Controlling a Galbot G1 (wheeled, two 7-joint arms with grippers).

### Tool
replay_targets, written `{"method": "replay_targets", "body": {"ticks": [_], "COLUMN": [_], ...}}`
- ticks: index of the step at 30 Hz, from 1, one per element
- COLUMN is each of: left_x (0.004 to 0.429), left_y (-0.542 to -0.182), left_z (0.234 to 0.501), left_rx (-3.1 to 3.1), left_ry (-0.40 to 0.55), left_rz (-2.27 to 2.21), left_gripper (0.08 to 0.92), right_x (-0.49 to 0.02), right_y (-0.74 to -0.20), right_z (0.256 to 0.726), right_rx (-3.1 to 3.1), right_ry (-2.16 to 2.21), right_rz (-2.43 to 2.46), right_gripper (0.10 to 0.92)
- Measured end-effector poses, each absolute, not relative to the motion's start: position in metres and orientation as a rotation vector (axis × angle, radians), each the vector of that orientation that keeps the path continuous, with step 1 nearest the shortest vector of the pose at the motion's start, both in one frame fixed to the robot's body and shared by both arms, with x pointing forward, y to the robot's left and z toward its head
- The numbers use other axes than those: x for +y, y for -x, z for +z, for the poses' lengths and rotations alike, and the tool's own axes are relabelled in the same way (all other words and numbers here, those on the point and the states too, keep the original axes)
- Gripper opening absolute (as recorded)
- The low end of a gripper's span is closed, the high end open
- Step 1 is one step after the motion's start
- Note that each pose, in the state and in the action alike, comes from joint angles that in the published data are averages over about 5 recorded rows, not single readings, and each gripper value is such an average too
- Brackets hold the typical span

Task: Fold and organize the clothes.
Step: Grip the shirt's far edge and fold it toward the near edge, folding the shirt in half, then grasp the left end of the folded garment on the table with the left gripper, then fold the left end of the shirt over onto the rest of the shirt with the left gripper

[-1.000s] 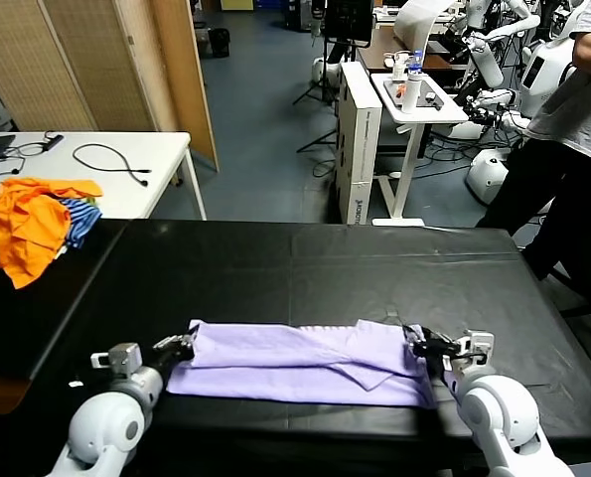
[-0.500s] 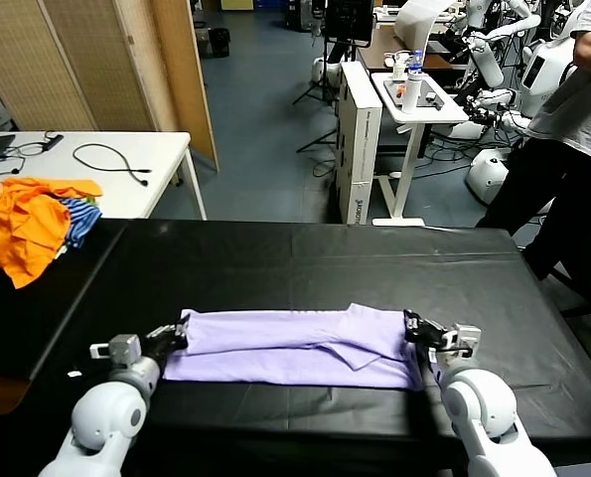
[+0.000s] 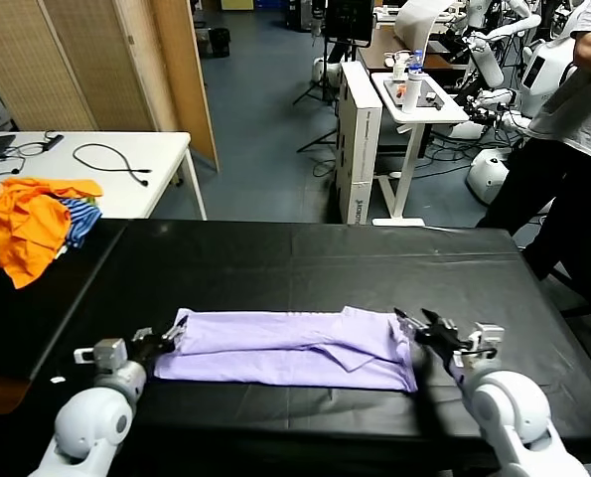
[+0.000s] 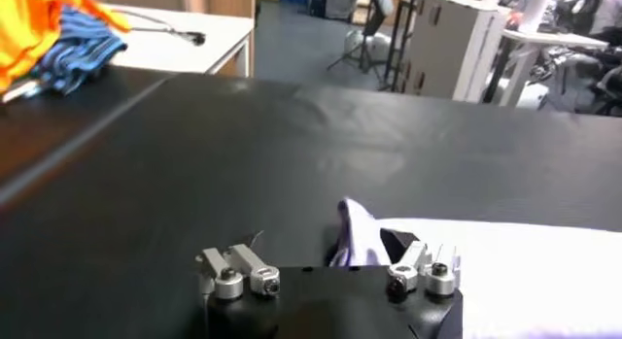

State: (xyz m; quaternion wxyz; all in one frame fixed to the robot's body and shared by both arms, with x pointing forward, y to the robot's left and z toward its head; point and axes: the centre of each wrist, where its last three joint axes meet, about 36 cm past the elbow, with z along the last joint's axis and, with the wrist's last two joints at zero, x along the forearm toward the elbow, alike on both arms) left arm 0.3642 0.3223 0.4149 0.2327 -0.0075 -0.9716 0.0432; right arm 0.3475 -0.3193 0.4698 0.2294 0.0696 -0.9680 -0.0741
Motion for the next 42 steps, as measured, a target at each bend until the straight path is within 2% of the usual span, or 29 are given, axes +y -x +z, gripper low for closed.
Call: {"method": "replay_targets", "body": {"ticks": [3,16,19,29,32,37,42], "left_x": [0.325,0.312,0.31,0.309,0.307,0.312,0.334], "left_y": [-0.356,-0.329,-0.325,-0.321,-0.32,-0.321,-0.322], "left_z": [0.413,0.404,0.401,0.397,0.398,0.405,0.415], "left_rx": [-2.666,-2.634,-2.632,-2.624,-2.629,-2.667,-2.714], "left_ry": [0.001,-0.011,-0.013,0.004,0.017,0.003,-0.044], "left_rz": [0.123,0.219,0.236,0.284,0.264,0.135,-0.058], "left_gripper": [0.901,0.897,0.807,0.232,0.176,0.186,0.186], "right_x": [-0.319,-0.316,-0.316,-0.316,-0.316,-0.311,-0.307], "right_y": [-0.347,-0.347,-0.347,-0.348,-0.348,-0.346,-0.344], "right_z": [0.471,0.472,0.471,0.468,0.466,0.465,0.463], "right_rx": [-2.665,-2.669,-2.669,-2.672,-2.676,-2.679,-2.676], "right_ry": [-0.194,-0.196,-0.193,-0.183,-0.182,-0.194,-0.203], "right_rz": [-0.202,-0.197,-0.194,-0.19,-0.191,-0.191,-0.195], "right_gripper": [0.906,0.907,0.907,0.907,0.907,0.907,0.907]}}
